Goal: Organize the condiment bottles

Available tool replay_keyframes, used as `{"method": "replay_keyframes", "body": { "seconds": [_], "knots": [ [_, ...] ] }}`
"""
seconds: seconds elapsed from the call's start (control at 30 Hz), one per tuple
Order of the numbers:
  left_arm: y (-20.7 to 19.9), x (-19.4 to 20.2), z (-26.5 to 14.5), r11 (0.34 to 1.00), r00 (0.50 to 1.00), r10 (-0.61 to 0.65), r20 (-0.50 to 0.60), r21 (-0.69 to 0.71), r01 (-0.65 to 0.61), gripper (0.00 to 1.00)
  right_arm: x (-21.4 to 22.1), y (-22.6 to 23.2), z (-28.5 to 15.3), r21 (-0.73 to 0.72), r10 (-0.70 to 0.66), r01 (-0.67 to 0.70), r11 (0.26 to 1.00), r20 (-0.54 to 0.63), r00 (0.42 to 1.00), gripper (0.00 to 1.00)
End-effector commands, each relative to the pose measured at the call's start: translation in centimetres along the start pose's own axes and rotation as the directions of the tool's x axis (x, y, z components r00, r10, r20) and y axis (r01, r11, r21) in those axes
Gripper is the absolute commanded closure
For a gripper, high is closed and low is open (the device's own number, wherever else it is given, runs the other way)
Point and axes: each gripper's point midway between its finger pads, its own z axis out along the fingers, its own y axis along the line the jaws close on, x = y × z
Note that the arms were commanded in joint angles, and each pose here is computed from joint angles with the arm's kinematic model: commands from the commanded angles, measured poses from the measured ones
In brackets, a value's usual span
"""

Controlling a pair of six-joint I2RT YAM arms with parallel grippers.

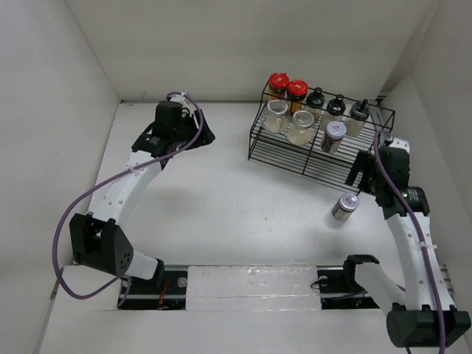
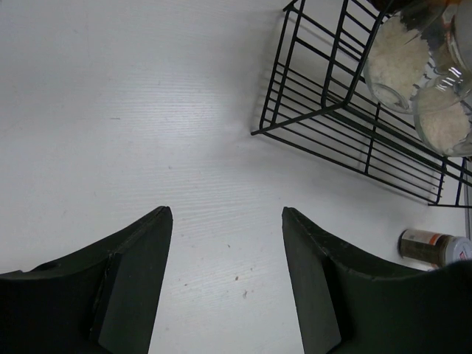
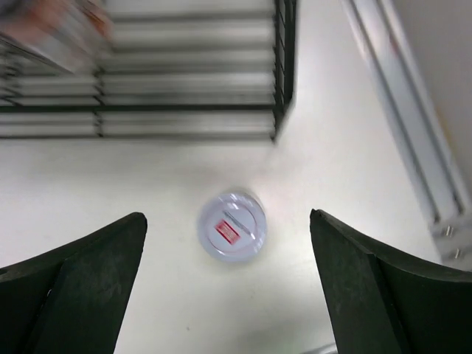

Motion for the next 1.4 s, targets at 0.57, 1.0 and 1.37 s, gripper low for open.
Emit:
{"method": "replay_keyframes", "body": {
  "seconds": [0.57,1.0,1.37],
  "knots": [
    [-0.4,1.7,0.6,0.998,0.999,-0.013,-0.037,0.059,0.015,0.43,11.7,1.0,8.2,0.030,0.101,-0.097,0.995,-0.342,0.934,0.63],
    [-0.3,2.4,1.7,0.998,0.997,-0.027,-0.076,0.061,0.031,0.40,-6.3,3.2,-3.3,-0.077,0.071,-0.065,0.995,0.072,0.995,0.76],
    [-2.6,0.8,2.7,0.989,0.996,-0.009,-0.093,0.148,0.023,0.31,-16.4,2.8,3.1,-0.046,0.038,-0.029,0.999,0.210,0.977,0.77]
  ]
}}
